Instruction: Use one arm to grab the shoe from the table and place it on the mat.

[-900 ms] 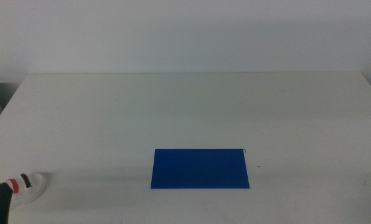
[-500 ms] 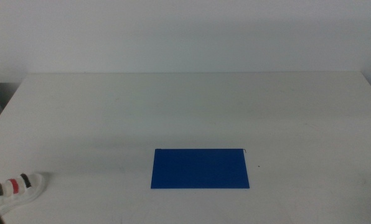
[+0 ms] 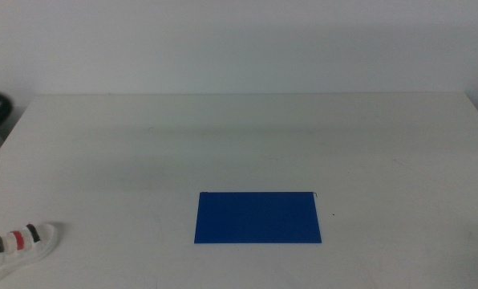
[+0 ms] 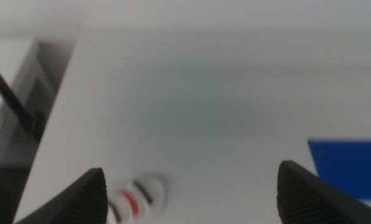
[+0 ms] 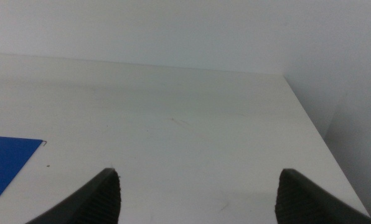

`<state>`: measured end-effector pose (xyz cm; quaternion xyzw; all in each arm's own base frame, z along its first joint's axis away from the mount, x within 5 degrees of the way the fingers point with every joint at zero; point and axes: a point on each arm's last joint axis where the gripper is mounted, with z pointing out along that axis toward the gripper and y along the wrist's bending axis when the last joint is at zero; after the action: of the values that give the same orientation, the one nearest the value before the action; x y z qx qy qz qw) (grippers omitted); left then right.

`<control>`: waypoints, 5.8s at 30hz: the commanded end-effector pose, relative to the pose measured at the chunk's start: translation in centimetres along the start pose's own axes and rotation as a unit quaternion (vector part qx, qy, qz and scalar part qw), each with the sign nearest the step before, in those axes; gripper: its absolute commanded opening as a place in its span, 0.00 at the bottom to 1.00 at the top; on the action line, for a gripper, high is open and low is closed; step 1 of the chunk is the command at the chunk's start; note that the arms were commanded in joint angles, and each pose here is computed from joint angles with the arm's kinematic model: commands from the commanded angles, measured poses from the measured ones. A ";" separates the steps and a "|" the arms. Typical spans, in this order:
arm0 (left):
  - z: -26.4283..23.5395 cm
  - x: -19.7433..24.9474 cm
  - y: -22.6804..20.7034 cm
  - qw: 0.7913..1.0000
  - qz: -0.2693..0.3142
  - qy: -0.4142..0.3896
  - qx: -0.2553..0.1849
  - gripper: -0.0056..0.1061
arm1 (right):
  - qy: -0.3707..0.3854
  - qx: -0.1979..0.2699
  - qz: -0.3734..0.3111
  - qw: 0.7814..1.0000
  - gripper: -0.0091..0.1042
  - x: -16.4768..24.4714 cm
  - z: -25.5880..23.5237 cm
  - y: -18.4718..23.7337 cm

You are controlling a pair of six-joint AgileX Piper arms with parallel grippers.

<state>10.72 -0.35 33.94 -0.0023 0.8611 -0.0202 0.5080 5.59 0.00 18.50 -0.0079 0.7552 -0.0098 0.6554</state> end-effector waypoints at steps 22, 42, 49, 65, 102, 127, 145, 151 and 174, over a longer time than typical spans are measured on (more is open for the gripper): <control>2.7 1.0 0.2 0.970 -0.023 0.241 -0.024 0.89 | -0.049 0.003 -0.008 0.999 0.65 -0.6 -0.2 0.0; 8.1 -2.6 1.0 0.887 0.263 0.377 0.036 0.89 | -0.049 0.003 -0.008 0.999 0.65 -0.6 -0.2 0.0; 12.3 -2.9 3.7 0.870 0.273 0.403 0.082 0.89 | -0.049 0.003 -0.008 0.999 0.65 -0.6 -0.2 0.0; 21.4 1.6 8.3 0.810 0.317 0.470 0.152 0.89 | -0.049 0.003 -0.008 0.999 0.65 -0.6 -0.2 0.0; 24.8 -2.6 -0.8 0.757 0.379 0.495 0.197 0.04 | -0.049 0.003 -0.008 0.999 0.65 -0.6 -0.2 0.0; 25.7 -3.9 -22.9 0.698 0.537 0.349 0.319 0.04 | -0.049 0.003 -0.008 0.999 0.65 -0.6 -0.2 0.0; 26.0 -2.3 -25.7 0.747 0.456 0.389 0.287 0.04 | -0.049 0.003 -0.008 0.999 0.65 -0.6 -0.2 0.0; 26.1 -2.4 -25.6 0.828 0.289 0.440 0.192 0.04 | -0.049 0.003 -0.008 0.999 0.65 -0.6 -0.2 0.0; 26.6 -2.7 -24.8 0.674 -0.587 0.327 -0.308 0.04 | -0.049 0.003 -0.008 0.999 0.65 -0.6 -0.2 0.0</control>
<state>35.63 -26.72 20.73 -0.6295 0.7750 -0.0468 0.0295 5.59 0.00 18.50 -0.0079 0.7552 -0.0098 0.6554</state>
